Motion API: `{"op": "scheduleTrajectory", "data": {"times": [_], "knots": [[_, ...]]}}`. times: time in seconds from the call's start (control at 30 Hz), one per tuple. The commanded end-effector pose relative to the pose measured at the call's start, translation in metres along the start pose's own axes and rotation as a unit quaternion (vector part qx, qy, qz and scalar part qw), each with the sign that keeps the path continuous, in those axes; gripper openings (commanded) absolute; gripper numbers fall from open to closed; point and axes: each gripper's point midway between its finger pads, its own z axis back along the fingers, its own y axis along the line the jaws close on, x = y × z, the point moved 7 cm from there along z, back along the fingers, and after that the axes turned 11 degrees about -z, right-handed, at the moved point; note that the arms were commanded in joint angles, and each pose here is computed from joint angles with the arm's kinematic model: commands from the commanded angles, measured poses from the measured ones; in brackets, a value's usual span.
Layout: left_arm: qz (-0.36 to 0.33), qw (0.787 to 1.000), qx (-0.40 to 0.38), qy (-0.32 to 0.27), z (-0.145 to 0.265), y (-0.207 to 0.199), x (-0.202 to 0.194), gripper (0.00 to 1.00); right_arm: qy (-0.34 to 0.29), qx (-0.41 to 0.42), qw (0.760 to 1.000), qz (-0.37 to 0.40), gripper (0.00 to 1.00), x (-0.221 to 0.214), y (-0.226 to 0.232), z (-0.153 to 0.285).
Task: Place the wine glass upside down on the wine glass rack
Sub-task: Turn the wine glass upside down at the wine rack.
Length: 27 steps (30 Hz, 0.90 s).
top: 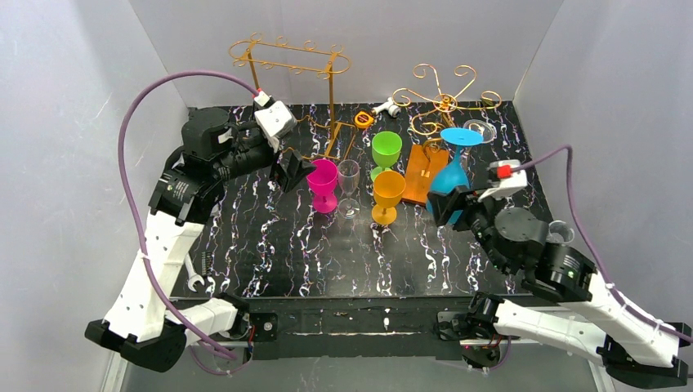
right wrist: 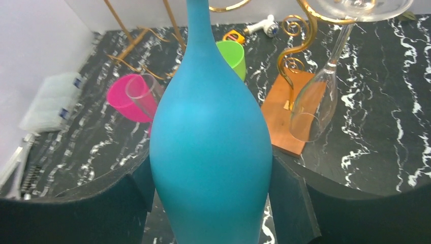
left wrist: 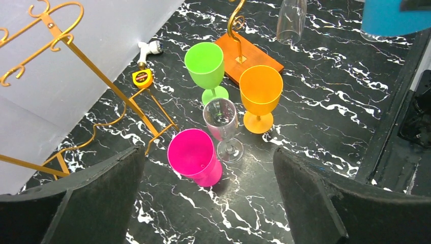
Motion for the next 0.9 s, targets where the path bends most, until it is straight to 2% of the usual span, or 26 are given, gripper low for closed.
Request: {"op": "scheduleTrajectory", "data": {"times": [0.0, 0.27, 0.4, 0.57, 0.87], "knots": [[0.022, 1.0, -0.011, -0.008, 0.001, -0.005, 0.004, 0.96, 0.02, -0.043, 0.998, 0.039, 0.51, -0.015, 0.004, -0.019], [0.028, 1.0, -0.01, -0.004, 0.0, -0.005, 0.002, 0.94, 0.004, -0.063, 0.997, 0.053, 0.5, -0.018, 0.016, -0.043], [0.029, 0.999, -0.013, 0.001, -0.003, -0.006, -0.002, 0.94, 0.035, -0.084, 0.994, 0.067, 0.48, -0.027, 0.015, -0.07], [0.024, 1.0, -0.012, 0.003, -0.003, -0.006, -0.004, 0.94, 0.063, -0.06, 0.996, 0.009, 0.45, -0.013, -0.014, -0.104], [0.017, 1.0, -0.011, 0.005, -0.003, -0.008, -0.009, 0.94, 0.074, -0.039, 0.996, 0.01, 0.45, -0.021, -0.023, -0.113]]}}
